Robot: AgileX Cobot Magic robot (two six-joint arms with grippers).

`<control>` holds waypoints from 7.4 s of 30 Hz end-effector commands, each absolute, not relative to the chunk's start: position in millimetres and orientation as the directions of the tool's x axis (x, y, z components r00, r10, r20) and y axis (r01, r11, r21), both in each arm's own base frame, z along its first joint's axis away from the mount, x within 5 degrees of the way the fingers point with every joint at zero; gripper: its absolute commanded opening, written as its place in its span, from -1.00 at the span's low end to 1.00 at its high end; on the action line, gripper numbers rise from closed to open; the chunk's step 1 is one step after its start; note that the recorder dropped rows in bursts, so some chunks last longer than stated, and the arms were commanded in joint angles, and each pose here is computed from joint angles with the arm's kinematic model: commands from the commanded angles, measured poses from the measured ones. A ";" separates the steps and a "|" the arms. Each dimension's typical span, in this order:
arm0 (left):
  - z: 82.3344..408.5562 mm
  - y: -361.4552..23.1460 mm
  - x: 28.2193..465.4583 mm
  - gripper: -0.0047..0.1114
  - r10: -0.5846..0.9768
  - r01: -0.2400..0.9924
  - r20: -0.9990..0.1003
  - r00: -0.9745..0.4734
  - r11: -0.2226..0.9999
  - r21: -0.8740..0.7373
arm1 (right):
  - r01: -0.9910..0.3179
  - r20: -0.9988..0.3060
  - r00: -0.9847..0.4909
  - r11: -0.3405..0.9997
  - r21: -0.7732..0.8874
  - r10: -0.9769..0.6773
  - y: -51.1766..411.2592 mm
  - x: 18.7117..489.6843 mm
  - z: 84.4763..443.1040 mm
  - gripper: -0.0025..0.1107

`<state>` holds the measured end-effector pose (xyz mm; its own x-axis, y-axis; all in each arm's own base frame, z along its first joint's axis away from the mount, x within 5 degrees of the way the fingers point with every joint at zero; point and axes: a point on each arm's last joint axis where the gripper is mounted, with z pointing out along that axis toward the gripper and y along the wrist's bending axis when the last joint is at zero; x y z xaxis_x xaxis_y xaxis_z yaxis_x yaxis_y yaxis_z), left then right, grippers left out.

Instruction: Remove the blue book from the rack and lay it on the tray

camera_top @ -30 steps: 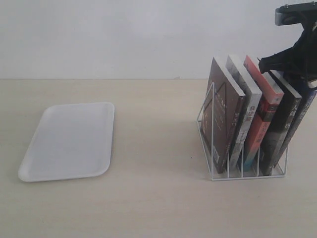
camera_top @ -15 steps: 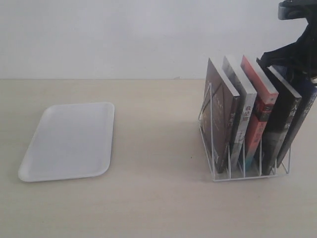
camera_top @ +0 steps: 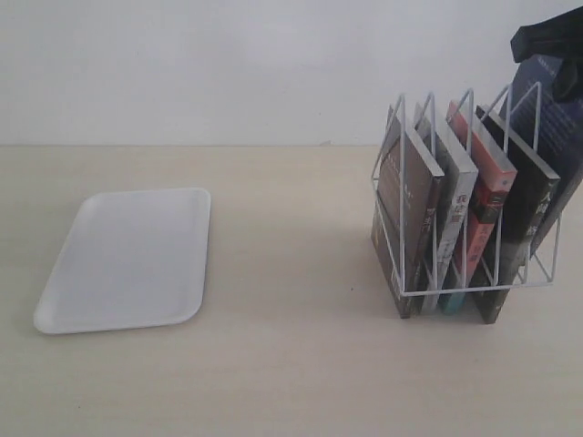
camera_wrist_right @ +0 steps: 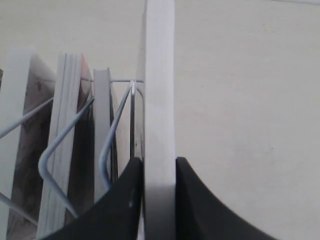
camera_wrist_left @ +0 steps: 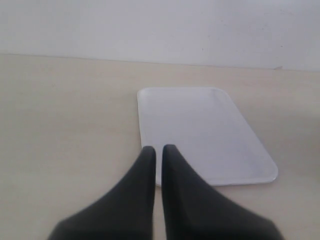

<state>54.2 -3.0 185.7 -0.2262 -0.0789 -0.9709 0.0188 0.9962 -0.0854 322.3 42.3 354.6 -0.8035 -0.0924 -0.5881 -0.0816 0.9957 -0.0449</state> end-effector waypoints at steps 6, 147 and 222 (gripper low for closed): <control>185.5 -2.8 54.2 -0.84 -0.088 0.014 -0.972 -0.220 0.996 -0.093 | -0.084 -0.596 -0.797 0.995 -0.051 -0.098 42.9 334.2 328.6 -0.96; 185.5 -2.8 54.2 -0.84 -0.088 0.014 -0.972 -0.220 0.996 -0.093 | -0.705 -0.581 0.443 0.135 -0.696 -0.683 369.3 273.7 332.8 -0.96; 185.5 -2.8 54.2 -0.84 -0.088 0.014 -0.972 -0.220 0.996 -0.093 | -0.786 -0.606 0.341 0.137 -0.604 -0.718 412.3 308.9 188.1 0.12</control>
<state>54.2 -3.0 185.7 -0.2262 -0.0789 -0.9709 0.0188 0.9962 -0.0854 310.4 413.3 172.3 0.3733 -0.7355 -0.5654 -0.7749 0.0880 -0.6260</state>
